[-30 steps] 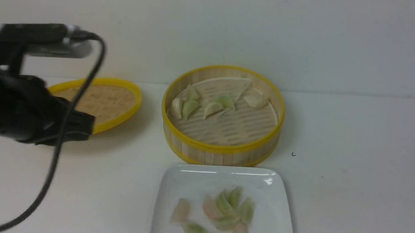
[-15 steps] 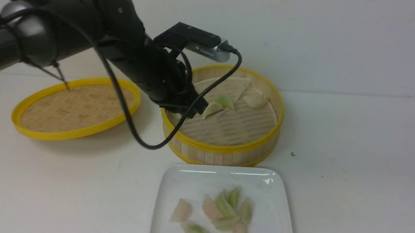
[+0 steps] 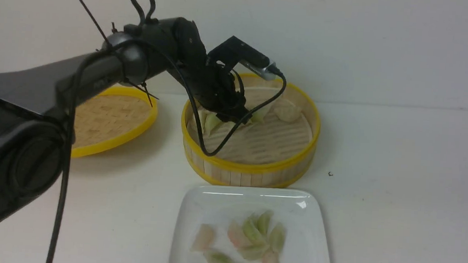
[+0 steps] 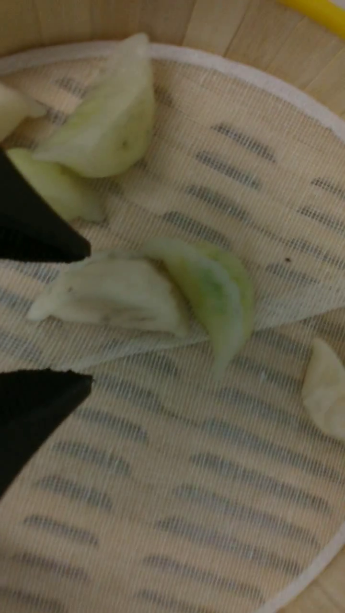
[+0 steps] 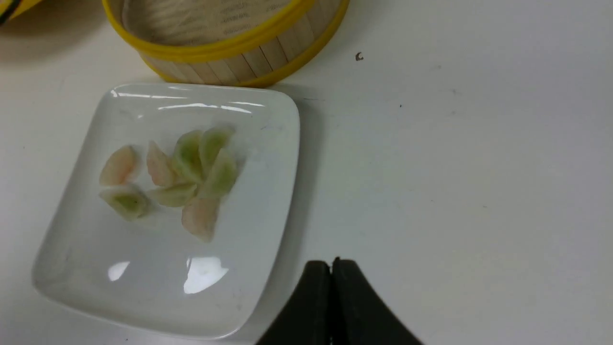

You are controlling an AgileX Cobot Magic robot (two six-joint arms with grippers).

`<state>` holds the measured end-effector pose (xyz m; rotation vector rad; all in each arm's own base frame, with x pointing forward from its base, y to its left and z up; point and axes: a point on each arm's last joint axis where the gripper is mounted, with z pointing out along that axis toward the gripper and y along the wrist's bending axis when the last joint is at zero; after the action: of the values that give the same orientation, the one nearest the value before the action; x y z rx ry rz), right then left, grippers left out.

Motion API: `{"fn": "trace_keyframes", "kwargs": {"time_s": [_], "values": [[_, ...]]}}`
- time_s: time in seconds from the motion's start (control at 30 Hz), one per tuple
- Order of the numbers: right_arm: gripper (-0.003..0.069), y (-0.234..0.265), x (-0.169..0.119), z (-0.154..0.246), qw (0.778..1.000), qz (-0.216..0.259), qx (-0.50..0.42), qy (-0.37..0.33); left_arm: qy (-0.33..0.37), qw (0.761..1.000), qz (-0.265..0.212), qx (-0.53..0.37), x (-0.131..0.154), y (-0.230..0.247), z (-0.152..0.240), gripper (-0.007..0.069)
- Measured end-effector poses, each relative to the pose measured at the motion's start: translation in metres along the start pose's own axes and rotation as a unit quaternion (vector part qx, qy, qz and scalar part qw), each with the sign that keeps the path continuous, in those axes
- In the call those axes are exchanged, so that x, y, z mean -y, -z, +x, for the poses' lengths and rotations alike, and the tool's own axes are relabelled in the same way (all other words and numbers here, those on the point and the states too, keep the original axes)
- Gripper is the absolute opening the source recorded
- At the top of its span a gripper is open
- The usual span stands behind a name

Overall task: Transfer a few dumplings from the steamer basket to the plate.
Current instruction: Use the left arm to grab a dumpling from the steamer, then use the left arm to put the dumpling into the plate

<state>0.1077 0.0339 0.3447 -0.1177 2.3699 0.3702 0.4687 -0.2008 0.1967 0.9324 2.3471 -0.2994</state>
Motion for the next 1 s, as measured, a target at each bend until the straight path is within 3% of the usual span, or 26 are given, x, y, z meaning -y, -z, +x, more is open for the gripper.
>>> {"fn": "trace_keyframes", "kwargs": {"time_s": [0.03,0.17,0.27,0.37,0.57,0.7,0.8,1.0], "values": [[-0.0015,0.000,0.001,0.000,1.000,0.004,0.000,0.003,-0.007,1.000,-0.009,0.009,-0.003,-0.009,0.002,0.0363],[-0.0015,0.000,0.002,0.000,1.000,0.009,0.001,0.006,-0.012,1.000,-0.018,0.013,-0.006,-0.028,0.009,0.0377],[-0.0015,0.000,0.002,0.000,1.000,0.009,0.003,0.006,-0.014,1.000,-0.018,0.011,-0.005,-0.035,0.012,0.0337],[-0.0015,0.000,0.002,-0.001,1.000,0.009,0.004,0.006,-0.018,1.000,-0.012,0.003,-0.002,-0.038,0.013,0.0204],[-0.0015,0.000,0.002,0.001,1.000,0.009,-0.004,0.006,-0.040,0.999,-0.002,-0.025,0.008,-0.019,0.007,0.0206],[-0.0015,0.000,0.002,0.002,1.000,0.009,-0.010,0.006,-0.024,0.999,0.005,-0.025,0.018,0.038,-0.013,0.0206],[-0.0015,0.000,0.002,0.002,1.000,0.009,-0.011,0.006,-0.003,0.998,0.032,-0.054,0.034,0.109,-0.021,0.0206],[-0.0015,0.000,0.002,0.002,1.000,0.009,-0.011,0.006,0.037,0.993,0.072,-0.085,0.061,0.160,-0.009,0.0206]]}}
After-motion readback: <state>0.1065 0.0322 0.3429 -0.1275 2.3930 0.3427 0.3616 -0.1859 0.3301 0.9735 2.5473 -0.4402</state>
